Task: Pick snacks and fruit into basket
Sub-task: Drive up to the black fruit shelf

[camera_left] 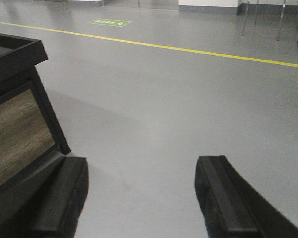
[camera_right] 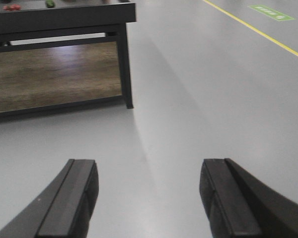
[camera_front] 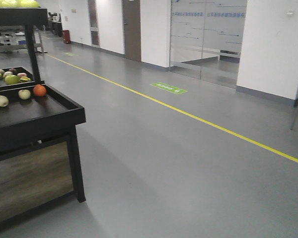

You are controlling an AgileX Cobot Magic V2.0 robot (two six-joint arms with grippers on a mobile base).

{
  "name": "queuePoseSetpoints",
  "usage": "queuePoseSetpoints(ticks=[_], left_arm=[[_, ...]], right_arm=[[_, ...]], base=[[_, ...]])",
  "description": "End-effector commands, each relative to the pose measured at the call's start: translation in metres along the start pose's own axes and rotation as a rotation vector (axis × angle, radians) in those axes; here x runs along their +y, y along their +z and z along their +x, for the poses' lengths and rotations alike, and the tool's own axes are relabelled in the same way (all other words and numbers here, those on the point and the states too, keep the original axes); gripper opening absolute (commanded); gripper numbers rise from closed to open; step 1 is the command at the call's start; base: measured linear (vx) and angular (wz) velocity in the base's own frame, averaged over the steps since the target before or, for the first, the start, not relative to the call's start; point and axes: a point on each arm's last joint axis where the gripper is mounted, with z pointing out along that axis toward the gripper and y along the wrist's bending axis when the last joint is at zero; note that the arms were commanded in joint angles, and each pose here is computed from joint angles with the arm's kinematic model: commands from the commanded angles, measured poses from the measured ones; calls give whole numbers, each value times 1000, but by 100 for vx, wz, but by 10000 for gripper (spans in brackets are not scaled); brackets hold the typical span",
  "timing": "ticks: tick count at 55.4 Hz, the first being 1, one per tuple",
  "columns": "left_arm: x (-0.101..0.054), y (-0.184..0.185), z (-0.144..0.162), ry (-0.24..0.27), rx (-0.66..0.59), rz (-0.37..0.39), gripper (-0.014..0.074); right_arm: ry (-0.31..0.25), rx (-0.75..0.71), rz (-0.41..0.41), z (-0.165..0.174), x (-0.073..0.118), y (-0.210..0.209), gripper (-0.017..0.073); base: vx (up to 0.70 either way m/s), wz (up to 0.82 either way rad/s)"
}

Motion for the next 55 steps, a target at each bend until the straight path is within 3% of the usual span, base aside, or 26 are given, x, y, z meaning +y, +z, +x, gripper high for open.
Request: queuePoseSetpoints(ticks=[1, 55], left_arm=[[4, -2, -14, -12, -85, -43, 535], [4, -2, -14, -12, -85, -43, 535]], right_arm=[[2, -63, 39, -13, -4, -2, 498], [2, -63, 39, -13, -4, -2, 498]], base=[[12, 46], [17, 48]])
